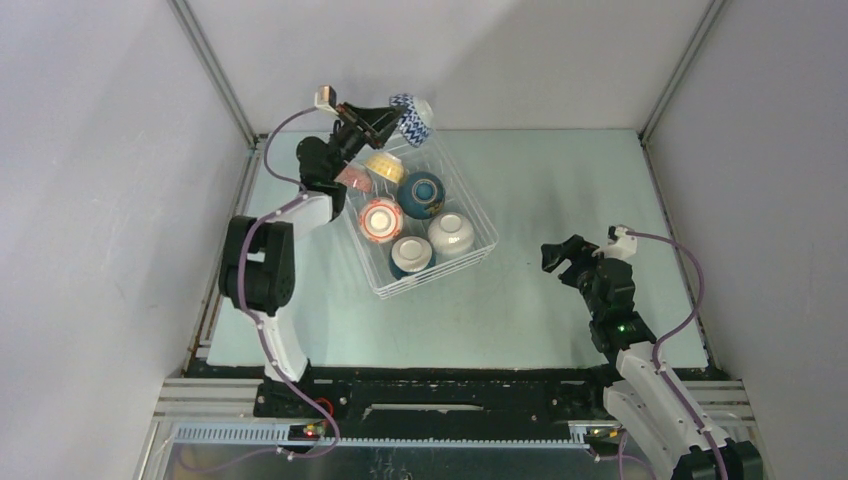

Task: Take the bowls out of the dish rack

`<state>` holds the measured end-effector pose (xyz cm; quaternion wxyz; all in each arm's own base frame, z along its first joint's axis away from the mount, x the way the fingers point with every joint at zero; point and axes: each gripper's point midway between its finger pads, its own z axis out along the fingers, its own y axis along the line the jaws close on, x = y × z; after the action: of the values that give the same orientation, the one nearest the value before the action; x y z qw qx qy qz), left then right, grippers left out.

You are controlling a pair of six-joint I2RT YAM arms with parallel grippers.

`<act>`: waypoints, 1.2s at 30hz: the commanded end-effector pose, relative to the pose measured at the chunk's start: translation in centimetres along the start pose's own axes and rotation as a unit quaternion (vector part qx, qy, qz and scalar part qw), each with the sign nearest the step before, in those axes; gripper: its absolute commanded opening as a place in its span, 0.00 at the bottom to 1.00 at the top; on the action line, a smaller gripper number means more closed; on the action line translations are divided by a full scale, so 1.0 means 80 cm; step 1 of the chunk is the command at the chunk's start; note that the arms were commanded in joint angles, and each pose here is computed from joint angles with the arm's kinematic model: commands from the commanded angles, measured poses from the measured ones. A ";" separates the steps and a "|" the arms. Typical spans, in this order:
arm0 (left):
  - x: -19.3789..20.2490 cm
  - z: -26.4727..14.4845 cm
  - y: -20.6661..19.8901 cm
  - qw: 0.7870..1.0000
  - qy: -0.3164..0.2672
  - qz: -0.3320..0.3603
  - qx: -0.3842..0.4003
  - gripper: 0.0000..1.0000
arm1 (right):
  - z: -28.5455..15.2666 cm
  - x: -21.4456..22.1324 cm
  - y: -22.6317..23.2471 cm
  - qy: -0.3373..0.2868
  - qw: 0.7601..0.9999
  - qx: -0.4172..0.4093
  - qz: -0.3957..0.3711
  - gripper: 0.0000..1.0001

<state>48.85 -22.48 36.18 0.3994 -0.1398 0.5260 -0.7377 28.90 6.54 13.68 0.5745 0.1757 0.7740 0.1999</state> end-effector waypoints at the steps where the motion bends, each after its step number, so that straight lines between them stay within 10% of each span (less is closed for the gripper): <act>1: 0.031 -0.036 -0.063 0.997 0.031 0.059 0.041 0.00 | -0.001 -0.014 0.011 -0.019 1.000 -0.015 -0.013 0.90; 13: 0.050 -0.136 -0.005 0.954 0.029 0.228 -0.195 0.00 | -0.002 -0.012 0.019 -0.016 0.999 -0.023 -0.016 0.89; 26: -0.060 -0.401 -0.002 0.676 -0.340 0.255 -0.602 0.00 | 0.002 -0.006 0.025 -0.006 0.999 -0.029 -0.015 0.89; 31: -0.069 -0.437 0.016 0.591 -0.357 0.232 -0.685 0.00 | 0.002 -0.006 0.025 -0.006 0.999 -0.029 -0.017 0.89; 36: -0.083 -0.433 0.050 0.564 -0.322 0.211 -0.731 0.00 | 0.001 -0.007 0.024 -0.007 1.000 -0.026 -0.016 0.89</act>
<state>31.86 2.94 17.21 0.4363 -0.4702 0.7647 0.0617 28.66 7.87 13.24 0.5647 0.1573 0.7827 0.2094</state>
